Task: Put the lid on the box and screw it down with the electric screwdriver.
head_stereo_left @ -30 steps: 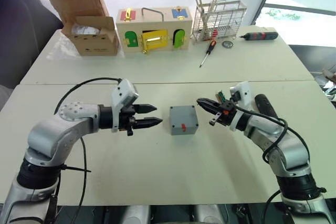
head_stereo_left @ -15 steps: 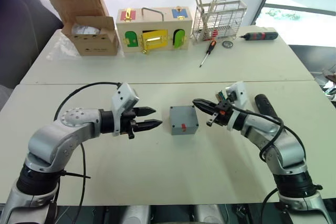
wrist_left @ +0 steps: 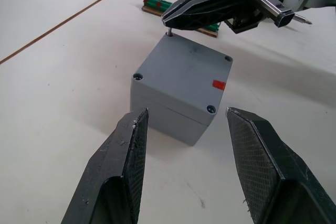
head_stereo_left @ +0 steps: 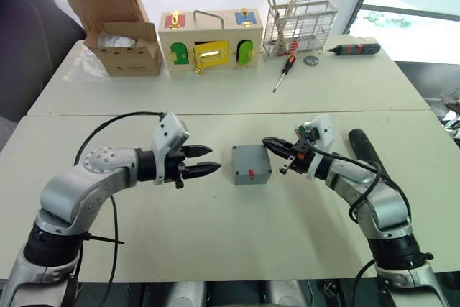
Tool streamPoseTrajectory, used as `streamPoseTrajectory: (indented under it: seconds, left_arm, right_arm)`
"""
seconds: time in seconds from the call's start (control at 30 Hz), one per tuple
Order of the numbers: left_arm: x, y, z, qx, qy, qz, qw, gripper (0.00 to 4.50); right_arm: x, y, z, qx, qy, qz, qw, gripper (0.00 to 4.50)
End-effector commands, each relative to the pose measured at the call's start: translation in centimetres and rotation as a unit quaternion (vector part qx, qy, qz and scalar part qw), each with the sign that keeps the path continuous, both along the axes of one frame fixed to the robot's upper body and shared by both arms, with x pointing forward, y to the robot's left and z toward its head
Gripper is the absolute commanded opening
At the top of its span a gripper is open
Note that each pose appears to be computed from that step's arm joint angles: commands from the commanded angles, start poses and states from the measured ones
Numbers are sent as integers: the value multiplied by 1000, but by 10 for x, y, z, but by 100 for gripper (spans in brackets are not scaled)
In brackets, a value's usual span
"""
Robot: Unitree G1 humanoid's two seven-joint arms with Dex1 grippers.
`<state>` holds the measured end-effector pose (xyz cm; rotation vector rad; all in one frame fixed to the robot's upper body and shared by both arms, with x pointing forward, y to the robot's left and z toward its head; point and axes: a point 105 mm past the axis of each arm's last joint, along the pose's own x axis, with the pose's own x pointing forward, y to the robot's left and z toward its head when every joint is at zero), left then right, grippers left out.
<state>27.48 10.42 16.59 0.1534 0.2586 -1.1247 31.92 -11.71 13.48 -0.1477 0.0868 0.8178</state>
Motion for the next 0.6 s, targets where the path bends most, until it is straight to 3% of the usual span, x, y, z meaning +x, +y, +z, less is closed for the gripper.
streamPoseTrajectory:
  seconds: [0.03, 0.13, 0.23, 0.33, 0.43, 0.47, 0.53, 0.6]
  left_arm:
    - [-1, -1, 3, -1, -13, -6, 1000, 238]
    - [0, -2, 3, -1, -14, -8, 1000, 238]
    - [0, -1, 3, -1, -15, -9, 1000, 238]
    - [2, -1, 3, -2, -17, -9, 1000, 238]
    - [4, 0, 4, -3, -22, -9, 1000, 238]
    - [8, -1, 9, -14, -37, -6, 999, 238]
    - [17, -5, 21, -30, -70, 2, 997, 238]
    - [26, -8, 28, -29, -96, 20, 995, 238]
  right_arm:
    - [-1, 4, 8, 6, -16, 8, 1000, 4]
    - [-1, 4, 8, -1, -17, 9, 1000, 4]
    - [0, 1, 12, -3, -25, 3, 1000, 131]
    - [3, -5, 21, 4, -39, -10, 999, 295]
    - [9, -14, 33, 18, -61, -43, 997, 406]
    - [19, -29, 53, 79, -70, -99, 989, 433]
    - [34, -63, 84, 197, -56, -205, 957, 433]
    - [39, -79, 93, 243, -12, -261, 934, 433]
